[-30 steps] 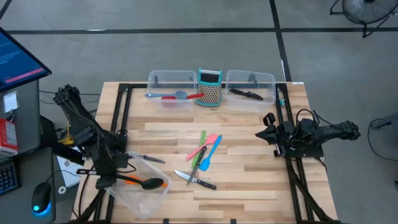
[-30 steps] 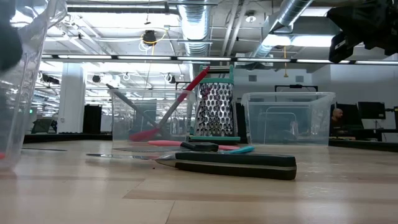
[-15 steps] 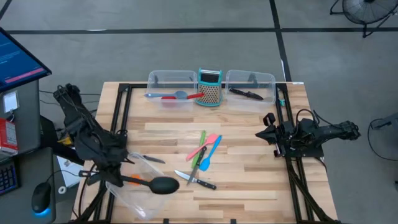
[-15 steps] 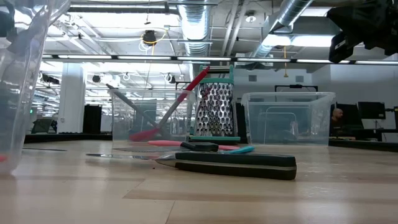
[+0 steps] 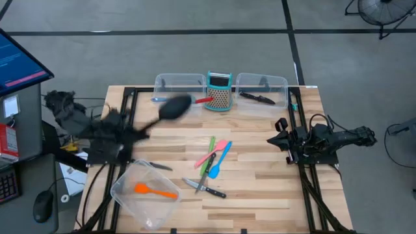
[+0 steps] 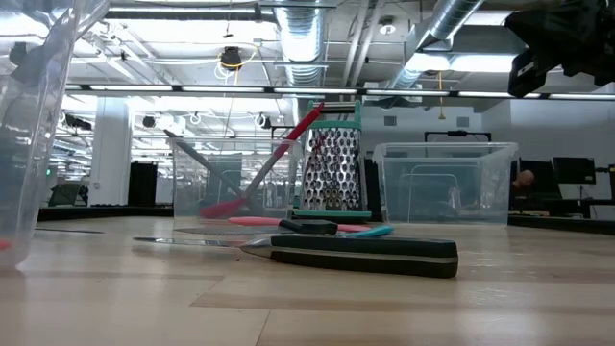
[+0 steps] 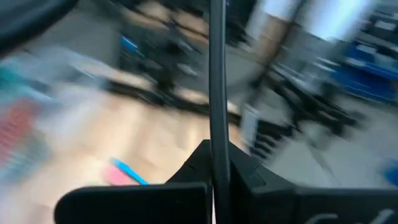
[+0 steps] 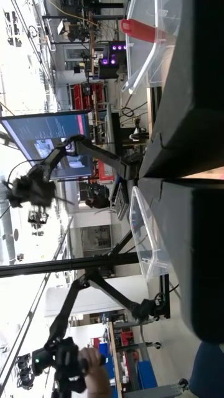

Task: Pick & Place Kitchen Items
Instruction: Put the black serving spoon from the bottom transparent bin to the top left transparent bin

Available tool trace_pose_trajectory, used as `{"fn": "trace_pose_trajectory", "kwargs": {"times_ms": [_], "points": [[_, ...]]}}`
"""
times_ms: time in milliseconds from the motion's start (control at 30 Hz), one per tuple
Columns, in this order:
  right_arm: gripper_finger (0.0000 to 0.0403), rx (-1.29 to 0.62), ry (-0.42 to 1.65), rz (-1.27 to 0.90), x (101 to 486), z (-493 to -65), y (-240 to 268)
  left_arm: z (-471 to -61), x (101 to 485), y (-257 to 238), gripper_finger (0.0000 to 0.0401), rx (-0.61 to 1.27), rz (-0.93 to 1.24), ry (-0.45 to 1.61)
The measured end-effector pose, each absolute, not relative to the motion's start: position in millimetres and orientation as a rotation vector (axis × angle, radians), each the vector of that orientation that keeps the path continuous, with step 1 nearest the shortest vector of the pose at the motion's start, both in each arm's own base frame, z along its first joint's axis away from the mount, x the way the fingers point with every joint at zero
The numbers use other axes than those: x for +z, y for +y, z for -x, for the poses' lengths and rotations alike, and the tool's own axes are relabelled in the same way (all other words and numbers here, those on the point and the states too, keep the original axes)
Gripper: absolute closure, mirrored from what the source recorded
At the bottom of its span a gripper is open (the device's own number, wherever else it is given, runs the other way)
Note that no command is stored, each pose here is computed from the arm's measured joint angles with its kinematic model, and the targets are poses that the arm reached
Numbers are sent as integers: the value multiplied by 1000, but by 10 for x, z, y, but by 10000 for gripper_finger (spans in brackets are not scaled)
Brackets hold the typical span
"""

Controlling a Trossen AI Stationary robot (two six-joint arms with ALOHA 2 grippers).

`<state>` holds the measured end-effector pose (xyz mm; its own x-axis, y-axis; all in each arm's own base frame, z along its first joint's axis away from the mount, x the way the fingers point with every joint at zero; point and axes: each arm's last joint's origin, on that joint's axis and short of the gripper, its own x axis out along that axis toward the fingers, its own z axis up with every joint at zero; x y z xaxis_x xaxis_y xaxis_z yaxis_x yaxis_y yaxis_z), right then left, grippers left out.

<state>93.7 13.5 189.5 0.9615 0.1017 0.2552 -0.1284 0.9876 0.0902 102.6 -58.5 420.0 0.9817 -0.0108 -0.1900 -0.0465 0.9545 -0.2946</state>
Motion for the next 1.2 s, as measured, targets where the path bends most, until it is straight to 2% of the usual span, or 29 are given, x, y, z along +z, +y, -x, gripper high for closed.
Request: {"fn": "trace_pose_trajectory", "kwargs": {"times_ms": [200, 400, 533, 633, 867, 1200], "points": [[403, 117, -253, -106, 1895, -937, 135, -1036, 4402, -228, 400, 334, 349, 84], [403, 117, -253, -106, 1894, -937, 135, -972, 4573, 55, 400, 508, 398, 38], [403, 117, -253, -106, 1894, -937, 136, -1015, 4730, 197, 400, 591, 319, 30], [403, 116, -253, -106, 1894, -937, 135, -1137, 4789, 299, 400, 586, 272, 107], [403, 117, -252, -106, 1894, -937, 135, -1496, 4779, 681, 400, 531, 230, 433], [403, 117, -253, -106, 1895, -937, 135, -1456, 4680, 1211, 400, 663, 198, 734]]}}
